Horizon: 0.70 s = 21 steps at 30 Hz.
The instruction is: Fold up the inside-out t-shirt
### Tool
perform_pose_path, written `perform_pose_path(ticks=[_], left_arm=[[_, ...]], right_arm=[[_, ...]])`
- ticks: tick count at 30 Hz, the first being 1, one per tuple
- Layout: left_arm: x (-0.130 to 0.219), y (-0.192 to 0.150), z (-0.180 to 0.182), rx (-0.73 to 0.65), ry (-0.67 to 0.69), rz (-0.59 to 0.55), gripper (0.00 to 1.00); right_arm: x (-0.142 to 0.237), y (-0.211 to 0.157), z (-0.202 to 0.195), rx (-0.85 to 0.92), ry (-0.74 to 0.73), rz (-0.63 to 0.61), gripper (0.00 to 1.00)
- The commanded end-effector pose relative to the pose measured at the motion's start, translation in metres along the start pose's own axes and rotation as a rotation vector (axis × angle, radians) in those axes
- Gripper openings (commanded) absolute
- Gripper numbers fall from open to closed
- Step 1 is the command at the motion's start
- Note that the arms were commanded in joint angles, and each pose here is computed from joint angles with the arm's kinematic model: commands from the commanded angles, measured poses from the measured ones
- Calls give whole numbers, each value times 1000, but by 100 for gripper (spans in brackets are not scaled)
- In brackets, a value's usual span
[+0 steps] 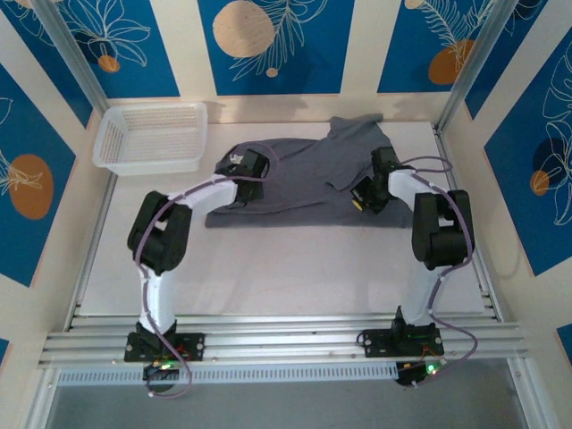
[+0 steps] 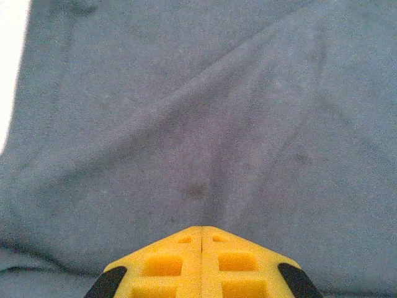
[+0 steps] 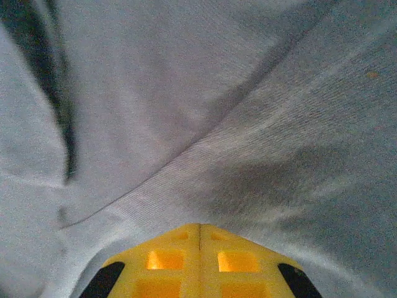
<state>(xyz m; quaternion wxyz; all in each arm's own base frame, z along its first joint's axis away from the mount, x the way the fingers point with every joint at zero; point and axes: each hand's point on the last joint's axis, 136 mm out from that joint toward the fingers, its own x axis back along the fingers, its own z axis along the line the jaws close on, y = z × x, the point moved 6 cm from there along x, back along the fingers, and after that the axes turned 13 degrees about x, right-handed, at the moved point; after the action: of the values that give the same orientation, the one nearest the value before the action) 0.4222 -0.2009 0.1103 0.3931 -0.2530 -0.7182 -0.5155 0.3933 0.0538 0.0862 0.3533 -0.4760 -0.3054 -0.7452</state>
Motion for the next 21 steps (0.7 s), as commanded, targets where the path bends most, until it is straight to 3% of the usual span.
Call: perform_pose_path(ticks=[1,12,21], left_arm=[[-13,-10,14,35,72,42,0],[-17,-102,80,108,104,259,0],[44,-173,123,151,51,357,0]], right_arm=[[-9,-8,-8,12,-56,6,0],[4,-62,-50,85,-124,117,0],[28,-121,-108,68,-246,214,0]])
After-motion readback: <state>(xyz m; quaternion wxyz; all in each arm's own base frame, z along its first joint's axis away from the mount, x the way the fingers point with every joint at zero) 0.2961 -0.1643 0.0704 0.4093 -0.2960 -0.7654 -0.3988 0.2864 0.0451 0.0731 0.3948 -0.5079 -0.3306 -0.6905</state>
